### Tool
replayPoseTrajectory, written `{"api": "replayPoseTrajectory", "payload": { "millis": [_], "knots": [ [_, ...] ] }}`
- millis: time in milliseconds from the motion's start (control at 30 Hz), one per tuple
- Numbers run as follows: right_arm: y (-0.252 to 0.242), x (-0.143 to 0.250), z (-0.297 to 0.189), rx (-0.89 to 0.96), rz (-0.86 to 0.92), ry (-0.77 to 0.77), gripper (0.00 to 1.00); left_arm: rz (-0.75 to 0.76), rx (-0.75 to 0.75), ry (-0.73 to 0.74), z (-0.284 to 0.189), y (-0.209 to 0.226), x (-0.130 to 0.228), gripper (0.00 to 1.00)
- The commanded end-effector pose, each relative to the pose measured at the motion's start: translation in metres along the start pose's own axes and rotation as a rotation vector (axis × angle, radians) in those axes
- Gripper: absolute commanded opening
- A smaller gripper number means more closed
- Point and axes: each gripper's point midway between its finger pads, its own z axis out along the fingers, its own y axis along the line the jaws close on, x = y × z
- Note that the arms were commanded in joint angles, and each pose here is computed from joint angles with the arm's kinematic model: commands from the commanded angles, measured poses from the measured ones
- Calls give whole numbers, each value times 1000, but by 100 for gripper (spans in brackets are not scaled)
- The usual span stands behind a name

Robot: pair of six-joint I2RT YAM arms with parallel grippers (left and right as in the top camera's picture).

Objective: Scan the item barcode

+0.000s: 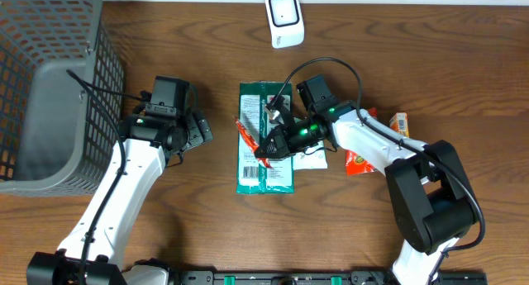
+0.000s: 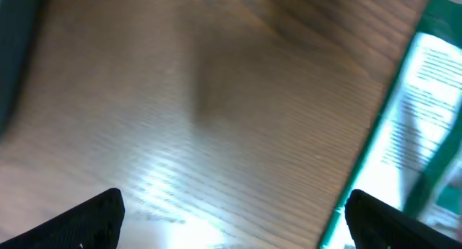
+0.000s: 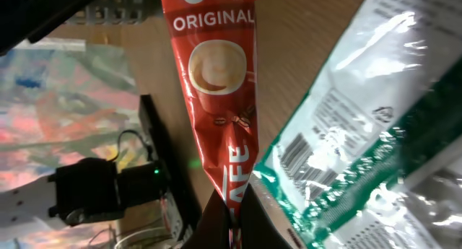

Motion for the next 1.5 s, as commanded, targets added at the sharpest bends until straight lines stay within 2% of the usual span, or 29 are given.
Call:
{"api": "replayPoseTrajectory", "payload": {
  "millis": [0, 267, 333, 600, 667, 800, 1033, 1300, 1400, 1467],
  "knots": [
    [14, 5, 3, -116, 18, 36, 1, 144, 168, 71, 2, -28, 14, 98],
    [68, 3, -22, -464, -78, 55, 1, 296, 639, 154, -31, -100, 34, 98],
    [77, 3, -27, -520, -111, 61, 1, 304, 703, 152, -38, -109, 33, 98],
    [83, 0, -31, -554, -152, 58, 1, 365, 992, 125, -76, -146, 29, 98],
    [83, 0, -31, -553, -152, 58, 1, 367, 996, 122, -77, -146, 29, 98],
    [82, -5, -34, -552, -176, 41, 1, 366, 993, 123, -76, -146, 29, 80],
    [79, -15, -41, -544, -190, 11, 1, 366, 993, 122, -76, -146, 29, 76],
    [76, -17, -44, -535, -186, -2, 1, 366, 991, 121, -76, -146, 29, 53],
    [76, -17, -44, -535, -186, -2, 1, 362, 953, 105, -70, -143, 26, 45],
    [76, -17, -44, -535, -186, -2, 1, 359, 930, 95, -67, -141, 24, 44]
  ]
}}
